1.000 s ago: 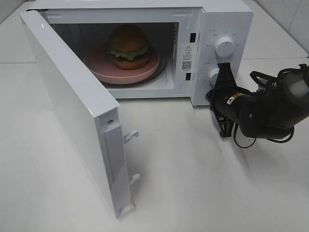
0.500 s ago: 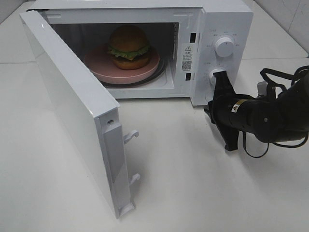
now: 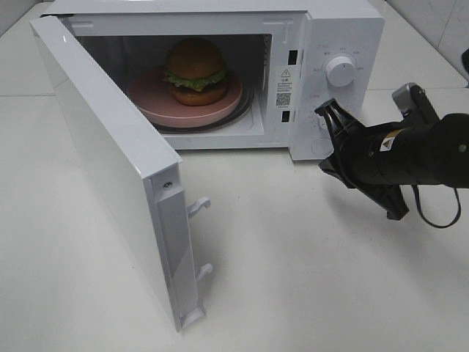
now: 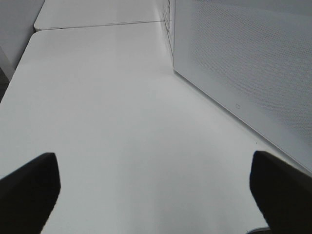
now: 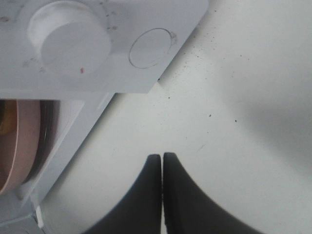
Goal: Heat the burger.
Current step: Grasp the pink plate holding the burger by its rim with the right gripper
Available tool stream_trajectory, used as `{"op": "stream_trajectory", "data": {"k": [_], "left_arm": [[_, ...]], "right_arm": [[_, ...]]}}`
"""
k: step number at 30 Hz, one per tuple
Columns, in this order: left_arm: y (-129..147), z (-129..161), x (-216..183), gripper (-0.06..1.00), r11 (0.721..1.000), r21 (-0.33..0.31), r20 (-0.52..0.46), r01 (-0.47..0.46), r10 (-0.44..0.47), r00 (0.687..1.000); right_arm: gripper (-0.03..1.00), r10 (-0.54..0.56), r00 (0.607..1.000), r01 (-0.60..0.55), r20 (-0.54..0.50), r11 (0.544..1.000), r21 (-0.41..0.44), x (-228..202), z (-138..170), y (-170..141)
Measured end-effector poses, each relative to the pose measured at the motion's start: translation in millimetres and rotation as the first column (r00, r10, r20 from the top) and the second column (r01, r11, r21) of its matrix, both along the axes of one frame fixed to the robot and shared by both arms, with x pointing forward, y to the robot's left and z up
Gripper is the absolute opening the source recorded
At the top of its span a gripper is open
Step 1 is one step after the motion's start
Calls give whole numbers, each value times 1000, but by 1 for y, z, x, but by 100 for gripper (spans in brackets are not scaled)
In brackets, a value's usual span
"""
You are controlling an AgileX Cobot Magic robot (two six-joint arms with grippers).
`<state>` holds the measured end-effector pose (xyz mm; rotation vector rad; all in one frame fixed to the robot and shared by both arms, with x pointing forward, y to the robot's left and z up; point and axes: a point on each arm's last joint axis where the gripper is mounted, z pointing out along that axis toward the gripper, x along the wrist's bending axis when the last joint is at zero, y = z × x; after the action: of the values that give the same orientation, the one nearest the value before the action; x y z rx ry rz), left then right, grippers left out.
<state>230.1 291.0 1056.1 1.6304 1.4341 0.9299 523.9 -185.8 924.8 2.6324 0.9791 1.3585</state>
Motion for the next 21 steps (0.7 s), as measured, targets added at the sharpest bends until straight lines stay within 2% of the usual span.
{"op": "stream_trajectory", "data": {"k": [1,2,3,5,6,7,8,9,10,11,13,14,15,16,17,18,19,20,21], "left_arm": [[0,0,0,98,1000,0,0,0,0,1000],[0,0,0,98,1000,0,0,0,0,1000],[0,0,0,98,1000,0,0,0,0,1000],[0,0,0,98,1000,0,0,0,0,1000],[0,0,0,98,1000,0,0,0,0,1000],[0,0,0,98,1000,0,0,0,0,1000],[0,0,0,98,1000,0,0,0,0,1000],[0,0,0,98,1000,0,0,0,0,1000],[0,0,0,98,1000,0,0,0,0,1000],[0,0,0,98,1000,0,0,0,0,1000],[0,0,0,98,1000,0,0,0,0,1000],[0,0,0,98,1000,0,0,0,0,1000],[0,0,0,98,1000,0,0,0,0,1000],[0,0,0,98,1000,0,0,0,0,1000],[0,0,0,98,1000,0,0,0,0,1000],[0,0,0,98,1000,0,0,0,0,1000],[0,0,0,98,1000,0,0,0,0,1000],[0,0,0,98,1000,0,0,0,0,1000],[0,0,0,98,1000,0,0,0,0,1000]], "right_arm": [[0,60,998,-58,19,996,-62,-3,9,-1],[0,60,998,-58,19,996,-62,-3,9,-1],[0,117,993,-113,30,986,-120,-7,18,-2],[0,143,989,-137,33,980,-146,-10,22,-2],[0,206,978,-195,31,958,-210,-14,30,-3],[0,206,978,-195,31,958,-210,-14,30,-3],[0,262,965,-248,19,932,-265,-19,35,-5],[0,262,965,-248,19,932,-265,-19,35,-5],[0,283,959,-268,10,921,-284,-21,37,-5],[0,330,944,-316,-11,891,-327,-26,41,-6],[0,350,937,-336,-25,877,-343,-28,42,-7],[0,397,916,-385,-49,840,-383,-33,46,-8],[0,397,916,-385,-49,840,-383,-33,46,-8],[0,422,905,-407,-56,819,-405,-35,48,-8],[0,466,881,-450,-79,776,-441,-39,51,-9],[0,466,881,-450,-79,776,-441,-39,51,-9],[0,505,856,-492,-108,733,-469,-43,52,-10],[0,505,856,-492,-108,733,-469,-43,52,-10],[0,540,830,-533,-142,690,-490,-47,54,-12]]}}
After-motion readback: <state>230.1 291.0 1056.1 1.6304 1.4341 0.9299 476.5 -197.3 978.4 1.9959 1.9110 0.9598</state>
